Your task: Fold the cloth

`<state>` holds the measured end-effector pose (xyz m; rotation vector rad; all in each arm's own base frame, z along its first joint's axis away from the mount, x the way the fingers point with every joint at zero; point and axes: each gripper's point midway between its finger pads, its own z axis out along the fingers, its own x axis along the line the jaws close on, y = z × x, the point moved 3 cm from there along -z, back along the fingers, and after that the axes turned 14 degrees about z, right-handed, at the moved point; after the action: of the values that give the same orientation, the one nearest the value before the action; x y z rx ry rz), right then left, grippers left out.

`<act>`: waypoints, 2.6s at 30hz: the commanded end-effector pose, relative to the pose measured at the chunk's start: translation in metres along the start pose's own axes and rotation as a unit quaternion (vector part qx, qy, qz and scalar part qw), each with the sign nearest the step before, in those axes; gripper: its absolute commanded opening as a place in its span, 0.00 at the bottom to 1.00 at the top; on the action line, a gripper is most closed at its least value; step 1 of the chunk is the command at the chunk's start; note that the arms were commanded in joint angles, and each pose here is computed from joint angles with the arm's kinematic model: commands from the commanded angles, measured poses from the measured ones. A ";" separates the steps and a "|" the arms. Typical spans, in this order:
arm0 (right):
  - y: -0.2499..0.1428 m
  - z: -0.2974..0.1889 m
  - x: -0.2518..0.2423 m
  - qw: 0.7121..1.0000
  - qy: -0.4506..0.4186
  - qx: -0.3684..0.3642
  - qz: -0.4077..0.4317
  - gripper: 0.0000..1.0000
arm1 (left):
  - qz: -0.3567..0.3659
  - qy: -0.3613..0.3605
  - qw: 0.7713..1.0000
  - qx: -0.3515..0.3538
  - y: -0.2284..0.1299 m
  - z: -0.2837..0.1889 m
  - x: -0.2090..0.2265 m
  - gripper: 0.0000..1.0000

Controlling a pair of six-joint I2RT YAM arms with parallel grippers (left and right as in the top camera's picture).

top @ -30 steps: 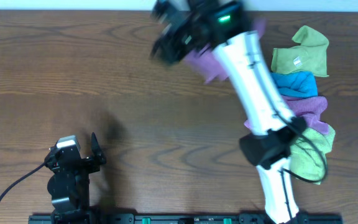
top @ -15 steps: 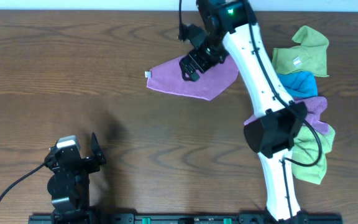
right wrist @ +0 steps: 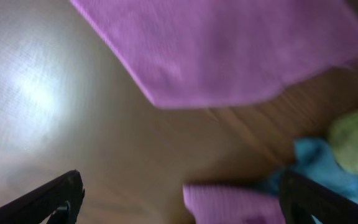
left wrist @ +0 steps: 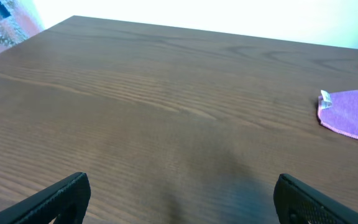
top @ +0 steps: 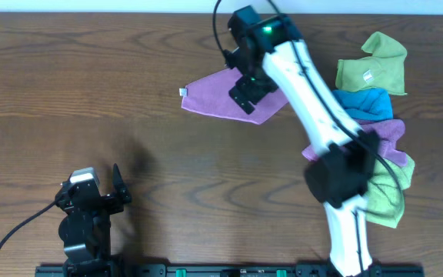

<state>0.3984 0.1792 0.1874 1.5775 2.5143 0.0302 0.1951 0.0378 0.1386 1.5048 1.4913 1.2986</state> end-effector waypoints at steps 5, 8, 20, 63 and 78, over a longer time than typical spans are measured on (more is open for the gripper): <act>-0.039 0.038 -0.025 0.997 -0.070 -0.002 0.011 0.99 | 0.004 -0.006 1.000 0.012 -0.010 0.003 -0.003 0.95; -0.018 0.049 -0.022 0.996 -0.065 -0.054 -0.009 0.99 | 0.004 -0.006 1.000 0.012 -0.010 0.003 -0.003 0.95; -0.019 0.103 0.023 0.983 0.004 -0.090 -0.159 0.99 | 0.004 -0.006 1.000 0.012 -0.010 0.003 -0.003 0.95; 0.101 -0.017 0.113 0.927 0.075 -0.319 -0.184 0.01 | 0.004 -0.006 1.000 0.012 -0.010 0.003 -0.003 0.95; 0.119 -0.108 0.052 0.927 0.130 -0.353 0.010 0.01 | 0.004 -0.006 1.000 0.012 -0.010 0.003 -0.003 0.95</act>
<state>0.4219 0.3481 0.3357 0.8929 2.3442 1.1779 0.1951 0.0377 0.1386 1.5051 1.4909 1.2985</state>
